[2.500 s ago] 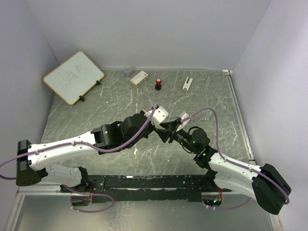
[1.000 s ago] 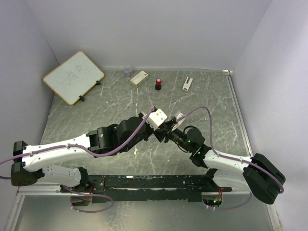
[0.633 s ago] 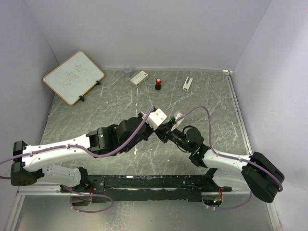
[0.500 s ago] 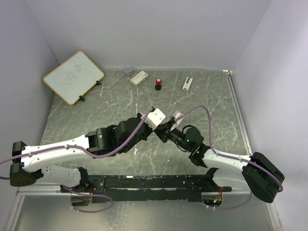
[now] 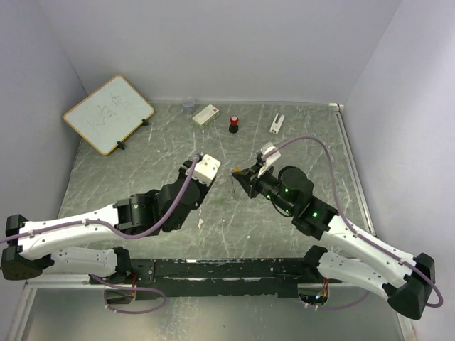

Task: Remove the keys from the keyring

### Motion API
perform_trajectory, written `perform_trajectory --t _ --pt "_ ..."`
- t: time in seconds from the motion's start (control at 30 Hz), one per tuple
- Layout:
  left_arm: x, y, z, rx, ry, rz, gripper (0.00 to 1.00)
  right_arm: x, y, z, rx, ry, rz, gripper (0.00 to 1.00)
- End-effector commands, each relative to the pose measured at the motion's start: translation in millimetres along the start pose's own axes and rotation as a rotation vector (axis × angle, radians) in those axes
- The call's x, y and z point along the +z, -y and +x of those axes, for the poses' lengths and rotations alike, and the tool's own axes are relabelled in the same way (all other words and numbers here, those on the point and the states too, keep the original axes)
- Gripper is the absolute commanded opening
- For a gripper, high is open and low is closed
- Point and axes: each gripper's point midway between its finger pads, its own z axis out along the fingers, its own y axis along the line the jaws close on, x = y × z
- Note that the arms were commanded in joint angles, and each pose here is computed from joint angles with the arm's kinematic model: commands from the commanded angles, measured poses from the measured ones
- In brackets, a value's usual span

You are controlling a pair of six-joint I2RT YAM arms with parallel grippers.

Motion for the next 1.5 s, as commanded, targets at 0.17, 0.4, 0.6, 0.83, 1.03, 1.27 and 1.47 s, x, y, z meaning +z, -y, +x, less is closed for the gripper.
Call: perform_trajectory --t 0.17,0.4,0.6,0.83,1.03,1.27,1.47 --pt "-17 -22 -4 -0.145 0.091 -0.029 0.47 -28 23 -4 -0.062 -0.268 0.173 0.00" --pt "-20 -11 -6 -0.177 0.186 0.065 0.48 -26 7 -2 -0.137 -0.378 0.175 0.00" --pt "-17 -3 -6 -0.177 0.214 0.094 0.49 -30 -12 5 -0.251 -0.493 0.226 0.00" --pt "-12 10 1 -0.186 0.207 0.126 0.47 -30 -25 -1 -0.355 -0.485 0.311 0.00" --pt "-23 12 5 -0.246 0.269 0.195 0.52 -30 -24 -18 -0.341 -0.410 0.321 0.00" --pt "-30 32 8 -0.242 0.329 0.321 0.62 -29 -23 -25 -0.350 -0.385 0.328 0.00" --pt "-20 55 10 -0.189 0.339 0.367 0.59 -29 -22 -29 -0.355 -0.380 0.338 0.00"
